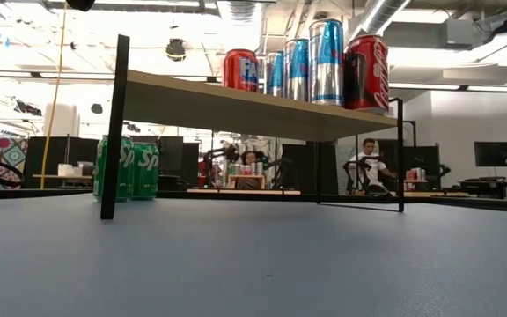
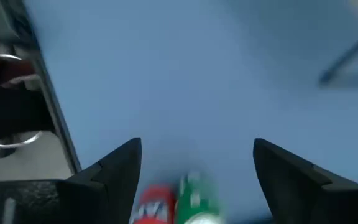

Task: Place canned beverage on shelf
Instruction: Put the right red soda can on the shelf aligned with the other red soda can

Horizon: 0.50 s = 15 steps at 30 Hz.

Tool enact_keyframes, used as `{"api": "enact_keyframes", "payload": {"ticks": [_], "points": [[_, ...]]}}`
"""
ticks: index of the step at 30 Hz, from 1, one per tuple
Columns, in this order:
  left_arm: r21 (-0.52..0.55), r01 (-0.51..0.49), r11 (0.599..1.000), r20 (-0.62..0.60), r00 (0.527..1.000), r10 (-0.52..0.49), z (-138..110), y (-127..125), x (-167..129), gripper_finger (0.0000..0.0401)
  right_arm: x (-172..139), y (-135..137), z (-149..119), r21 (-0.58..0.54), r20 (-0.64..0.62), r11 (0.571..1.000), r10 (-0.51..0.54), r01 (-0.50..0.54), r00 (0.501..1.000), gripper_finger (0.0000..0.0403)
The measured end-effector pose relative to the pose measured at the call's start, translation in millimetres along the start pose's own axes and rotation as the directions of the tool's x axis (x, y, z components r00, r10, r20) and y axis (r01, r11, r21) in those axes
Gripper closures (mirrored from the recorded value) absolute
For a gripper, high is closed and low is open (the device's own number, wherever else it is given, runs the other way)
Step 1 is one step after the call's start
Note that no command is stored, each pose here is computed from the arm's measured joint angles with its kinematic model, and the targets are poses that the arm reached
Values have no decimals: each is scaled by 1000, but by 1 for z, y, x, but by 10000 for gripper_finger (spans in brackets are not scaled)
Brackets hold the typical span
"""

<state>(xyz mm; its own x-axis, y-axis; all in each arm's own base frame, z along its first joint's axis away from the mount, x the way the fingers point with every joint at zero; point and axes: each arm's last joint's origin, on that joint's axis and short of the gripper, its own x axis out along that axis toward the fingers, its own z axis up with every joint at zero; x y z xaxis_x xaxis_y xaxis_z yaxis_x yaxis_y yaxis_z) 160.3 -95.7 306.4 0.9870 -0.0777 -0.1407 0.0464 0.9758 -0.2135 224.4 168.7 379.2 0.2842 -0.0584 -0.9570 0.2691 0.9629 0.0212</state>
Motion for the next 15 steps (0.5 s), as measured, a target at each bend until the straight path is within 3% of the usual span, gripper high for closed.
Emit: {"api": "enact_keyframes", "payload": {"ticks": [4,8,13,15], "points": [[0,-1,1000,0,1000,1,0,0,0,98,15,21,-37,151,-116,988,-7,25,993,111],[-1,0,1000,1,1000,0,0,0,0,98,20,33,-62,315,-270,947,27,62,962,111],[0,-1,1000,2,1000,1,0,0,0,98,20,40,-83,494,-298,857,7,148,954,111],[0,-1,1000,1,1000,1,0,0,0,98,21,42,-88,577,-288,798,-4,177,958,111]]}}
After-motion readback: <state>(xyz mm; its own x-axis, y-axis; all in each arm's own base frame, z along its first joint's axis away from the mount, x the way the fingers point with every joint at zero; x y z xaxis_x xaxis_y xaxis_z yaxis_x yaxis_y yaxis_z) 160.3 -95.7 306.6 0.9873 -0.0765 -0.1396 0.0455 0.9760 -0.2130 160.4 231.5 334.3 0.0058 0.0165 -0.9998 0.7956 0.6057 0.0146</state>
